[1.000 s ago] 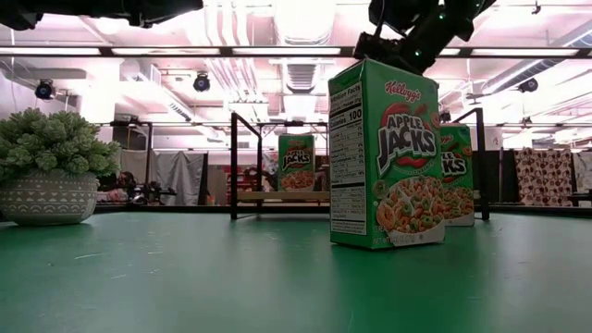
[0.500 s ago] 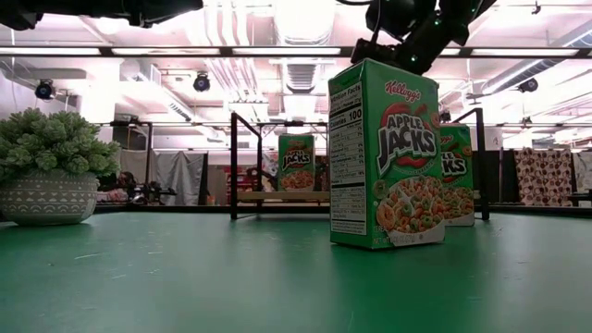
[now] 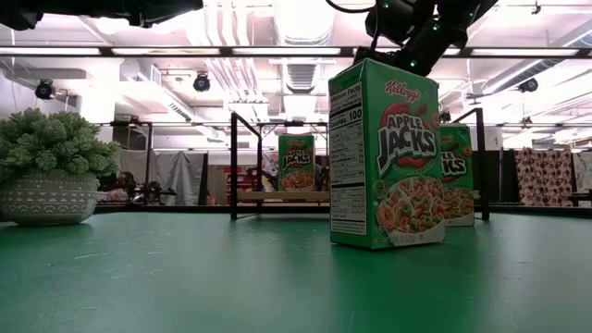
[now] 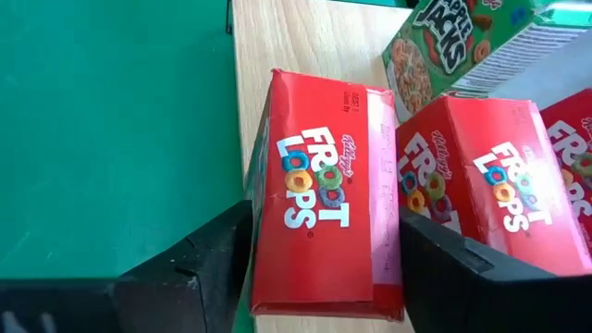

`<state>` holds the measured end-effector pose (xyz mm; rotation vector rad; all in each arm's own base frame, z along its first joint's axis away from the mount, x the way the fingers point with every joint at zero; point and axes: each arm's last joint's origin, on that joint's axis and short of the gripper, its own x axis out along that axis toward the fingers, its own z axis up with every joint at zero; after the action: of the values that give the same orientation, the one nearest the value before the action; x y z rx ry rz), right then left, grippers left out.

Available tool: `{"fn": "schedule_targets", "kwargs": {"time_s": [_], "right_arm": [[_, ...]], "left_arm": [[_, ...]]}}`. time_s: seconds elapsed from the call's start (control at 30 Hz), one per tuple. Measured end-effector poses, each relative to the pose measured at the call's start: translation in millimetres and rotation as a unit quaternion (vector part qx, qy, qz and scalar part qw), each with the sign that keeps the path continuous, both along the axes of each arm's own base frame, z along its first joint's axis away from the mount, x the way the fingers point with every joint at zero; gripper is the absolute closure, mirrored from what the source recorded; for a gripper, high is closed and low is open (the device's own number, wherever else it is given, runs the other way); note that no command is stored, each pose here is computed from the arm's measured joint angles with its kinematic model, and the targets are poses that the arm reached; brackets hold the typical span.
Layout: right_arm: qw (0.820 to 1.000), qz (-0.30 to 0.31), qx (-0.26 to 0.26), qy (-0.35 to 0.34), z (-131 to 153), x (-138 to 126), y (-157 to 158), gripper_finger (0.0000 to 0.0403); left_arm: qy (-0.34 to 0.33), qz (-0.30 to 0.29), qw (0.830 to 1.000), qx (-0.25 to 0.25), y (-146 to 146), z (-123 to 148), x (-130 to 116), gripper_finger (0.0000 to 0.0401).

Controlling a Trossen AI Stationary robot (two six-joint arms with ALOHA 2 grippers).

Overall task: Stack cereal on shelf
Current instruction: Put the red cereal box on the shelf aligned with the other red cereal boxes

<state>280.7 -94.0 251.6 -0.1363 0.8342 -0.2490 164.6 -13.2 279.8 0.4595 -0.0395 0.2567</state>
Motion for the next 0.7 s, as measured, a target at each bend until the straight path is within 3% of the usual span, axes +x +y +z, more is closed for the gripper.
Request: {"fn": "schedule_targets", "kwargs": {"time_s": [0.3,0.7], "right_arm": [[1.000,0.002,-0.002,-0.002,8.2,1.1,-0.3,0.0149],[0.999,-0.005,0.016,-0.042,69.4,9.1,6.5,0.0159]], "left_arm": [[0.000,0.000,1.000,0.000,-0.1,0.0,0.0,0.0325],[0.000,0.000,1.000,0.000,0.0,0.0,0.0,0.0325]]}}
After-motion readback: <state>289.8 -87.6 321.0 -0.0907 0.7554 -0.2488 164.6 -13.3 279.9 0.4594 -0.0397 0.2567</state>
